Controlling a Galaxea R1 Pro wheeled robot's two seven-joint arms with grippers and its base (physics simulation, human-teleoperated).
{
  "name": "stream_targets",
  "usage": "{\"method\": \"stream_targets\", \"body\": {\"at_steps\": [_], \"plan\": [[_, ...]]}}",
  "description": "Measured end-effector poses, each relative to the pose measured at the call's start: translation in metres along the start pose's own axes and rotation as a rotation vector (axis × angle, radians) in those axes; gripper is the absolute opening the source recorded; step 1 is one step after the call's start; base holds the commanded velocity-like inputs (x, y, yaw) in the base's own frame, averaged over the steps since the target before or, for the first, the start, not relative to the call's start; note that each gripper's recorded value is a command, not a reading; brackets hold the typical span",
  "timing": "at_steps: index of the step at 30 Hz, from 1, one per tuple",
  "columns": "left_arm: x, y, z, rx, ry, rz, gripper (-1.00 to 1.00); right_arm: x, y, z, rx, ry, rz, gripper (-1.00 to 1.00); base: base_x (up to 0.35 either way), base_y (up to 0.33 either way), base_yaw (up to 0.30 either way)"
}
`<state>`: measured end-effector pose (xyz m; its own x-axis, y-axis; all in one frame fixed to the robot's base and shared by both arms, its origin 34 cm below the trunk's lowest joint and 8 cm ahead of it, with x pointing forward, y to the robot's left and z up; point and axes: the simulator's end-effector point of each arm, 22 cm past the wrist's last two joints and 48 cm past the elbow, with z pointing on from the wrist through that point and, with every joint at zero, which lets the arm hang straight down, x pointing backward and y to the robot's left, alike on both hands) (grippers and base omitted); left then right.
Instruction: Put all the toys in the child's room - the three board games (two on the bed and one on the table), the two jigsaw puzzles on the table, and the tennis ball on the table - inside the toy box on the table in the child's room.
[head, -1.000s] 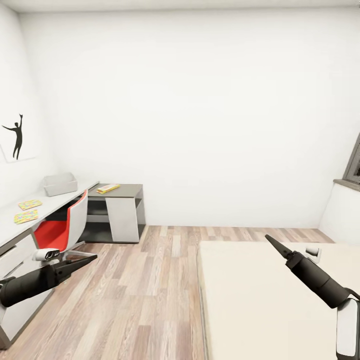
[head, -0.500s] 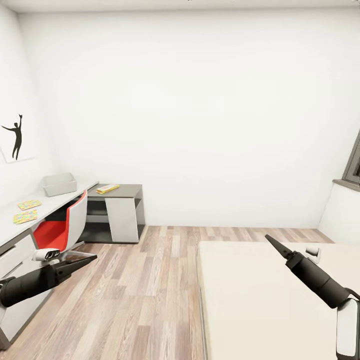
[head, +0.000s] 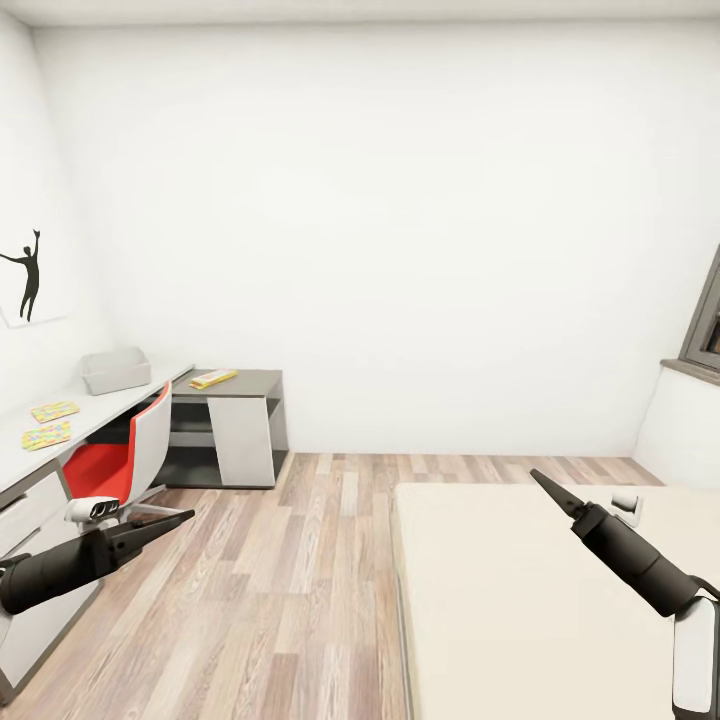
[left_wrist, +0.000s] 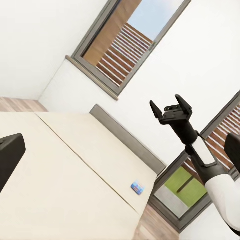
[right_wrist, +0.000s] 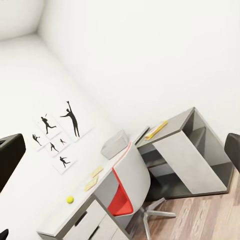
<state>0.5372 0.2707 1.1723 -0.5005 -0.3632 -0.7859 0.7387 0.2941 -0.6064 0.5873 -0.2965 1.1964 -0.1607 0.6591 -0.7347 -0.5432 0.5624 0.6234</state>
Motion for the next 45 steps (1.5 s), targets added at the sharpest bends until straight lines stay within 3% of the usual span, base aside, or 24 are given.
{"method": "stream_targets", "body": {"at_steps": [45], "plan": [[-0.0002,-0.0005,-0.0001,0.002,0.000,0.001,1.00,-0.0002,0.0002,0.0000,-0.001,0.000,0.000,1.00,-0.017,0.000,-0.002]]}}
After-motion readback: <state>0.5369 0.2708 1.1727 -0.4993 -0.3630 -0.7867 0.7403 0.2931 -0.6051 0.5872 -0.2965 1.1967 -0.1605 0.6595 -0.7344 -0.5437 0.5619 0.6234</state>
